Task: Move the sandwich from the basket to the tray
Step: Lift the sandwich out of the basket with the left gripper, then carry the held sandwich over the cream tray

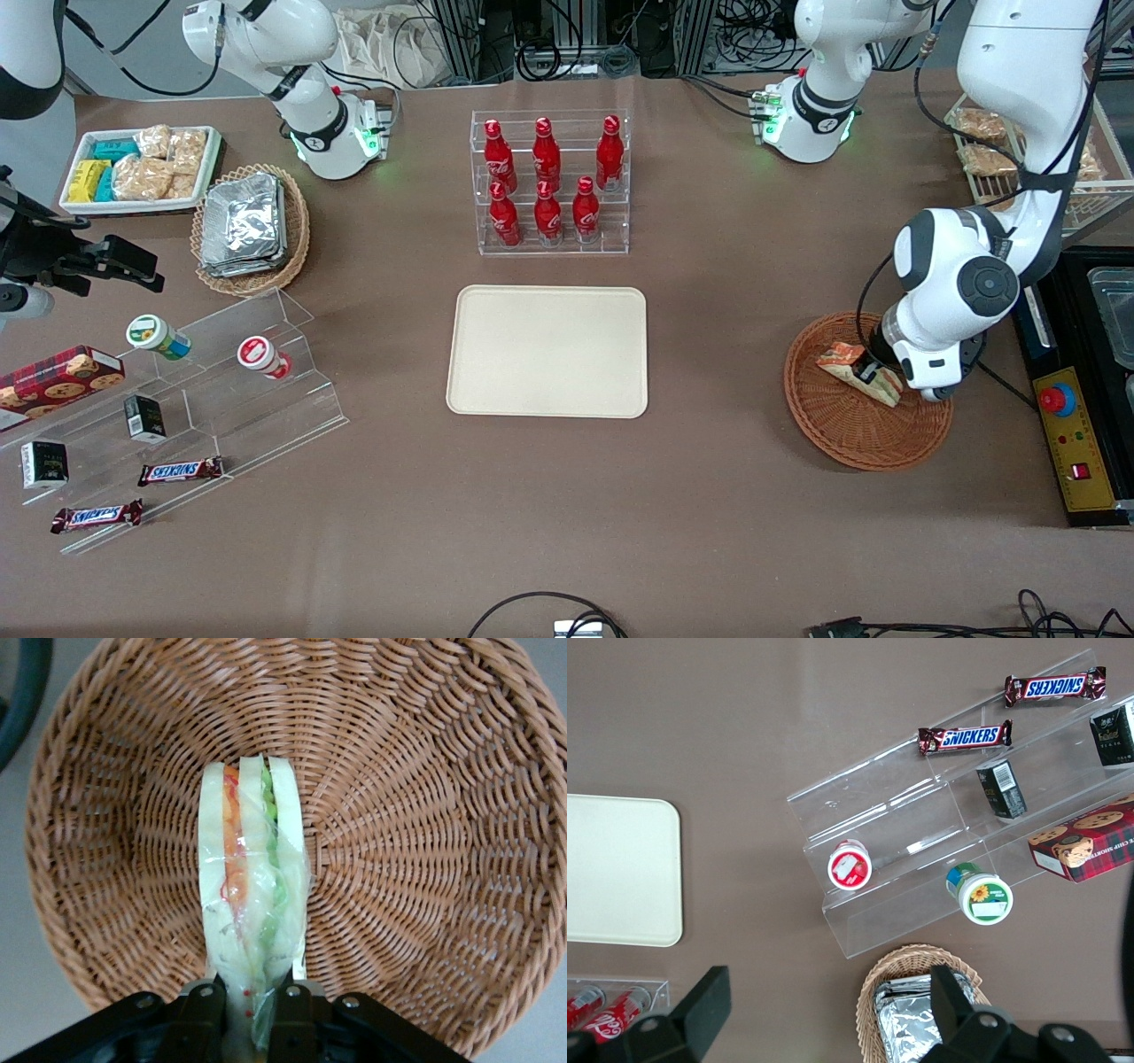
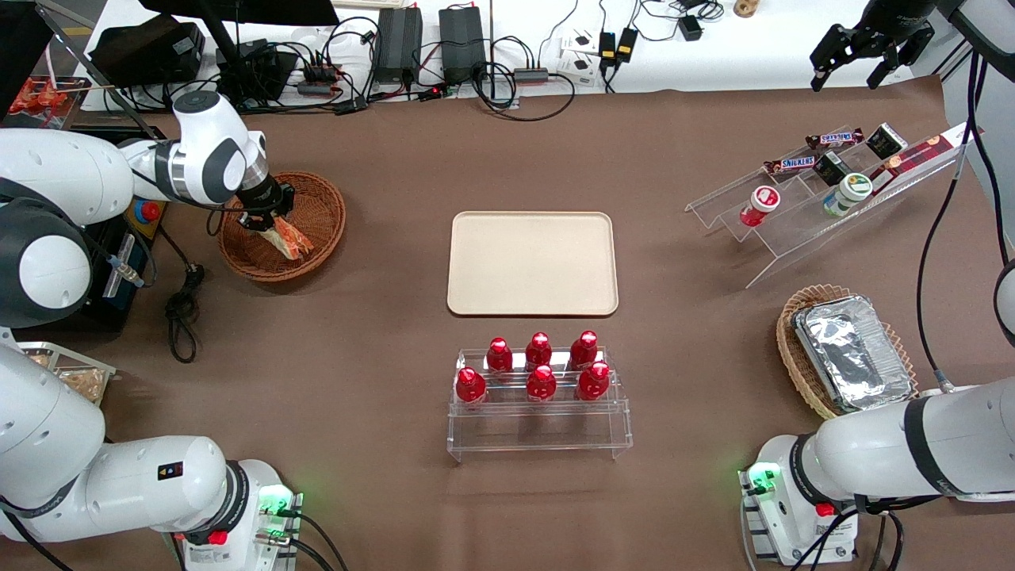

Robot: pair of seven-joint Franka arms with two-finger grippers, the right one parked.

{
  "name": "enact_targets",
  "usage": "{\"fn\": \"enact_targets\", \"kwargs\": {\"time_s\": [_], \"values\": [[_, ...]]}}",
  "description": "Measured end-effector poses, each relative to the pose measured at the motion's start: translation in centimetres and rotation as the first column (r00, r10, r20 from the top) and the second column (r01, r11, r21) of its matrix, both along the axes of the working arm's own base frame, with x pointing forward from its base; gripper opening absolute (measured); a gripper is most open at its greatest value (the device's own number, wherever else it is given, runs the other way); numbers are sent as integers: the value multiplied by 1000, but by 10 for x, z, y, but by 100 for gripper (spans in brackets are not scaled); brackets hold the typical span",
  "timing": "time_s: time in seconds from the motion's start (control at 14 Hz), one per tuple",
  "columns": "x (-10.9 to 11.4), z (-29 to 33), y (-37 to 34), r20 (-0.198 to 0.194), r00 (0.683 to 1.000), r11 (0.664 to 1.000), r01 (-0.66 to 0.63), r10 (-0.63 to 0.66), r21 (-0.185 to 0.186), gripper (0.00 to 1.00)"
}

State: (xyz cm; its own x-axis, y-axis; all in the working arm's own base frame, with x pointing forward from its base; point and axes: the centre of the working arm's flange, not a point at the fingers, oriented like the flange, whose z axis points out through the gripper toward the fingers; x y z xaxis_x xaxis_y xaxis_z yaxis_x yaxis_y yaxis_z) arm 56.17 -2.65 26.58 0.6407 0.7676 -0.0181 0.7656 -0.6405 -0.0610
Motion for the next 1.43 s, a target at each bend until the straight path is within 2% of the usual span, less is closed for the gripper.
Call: {"fn": "enact_targets", "kwargs": {"time_s": [0.21,0.36,0.43,0.5,0.64,0.86,1.0,1.14,1.43], "values": [[7,53,-10,-43,996,996,85,-84,28,18],[13,113,-29,-90,978,981,193,-189,31,15],[18,149,-41,-100,966,969,243,-240,29,15],[22,183,-54,-94,951,955,297,-293,25,15],[25,235,-90,-46,916,917,399,-398,22,15],[16,270,-153,22,863,863,504,-504,17,15],[7,283,-189,53,828,829,559,-558,9,15],[-4,285,-223,64,791,792,610,-608,-8,15],[-17,252,-299,58,713,708,701,-699,-80,15]]}}
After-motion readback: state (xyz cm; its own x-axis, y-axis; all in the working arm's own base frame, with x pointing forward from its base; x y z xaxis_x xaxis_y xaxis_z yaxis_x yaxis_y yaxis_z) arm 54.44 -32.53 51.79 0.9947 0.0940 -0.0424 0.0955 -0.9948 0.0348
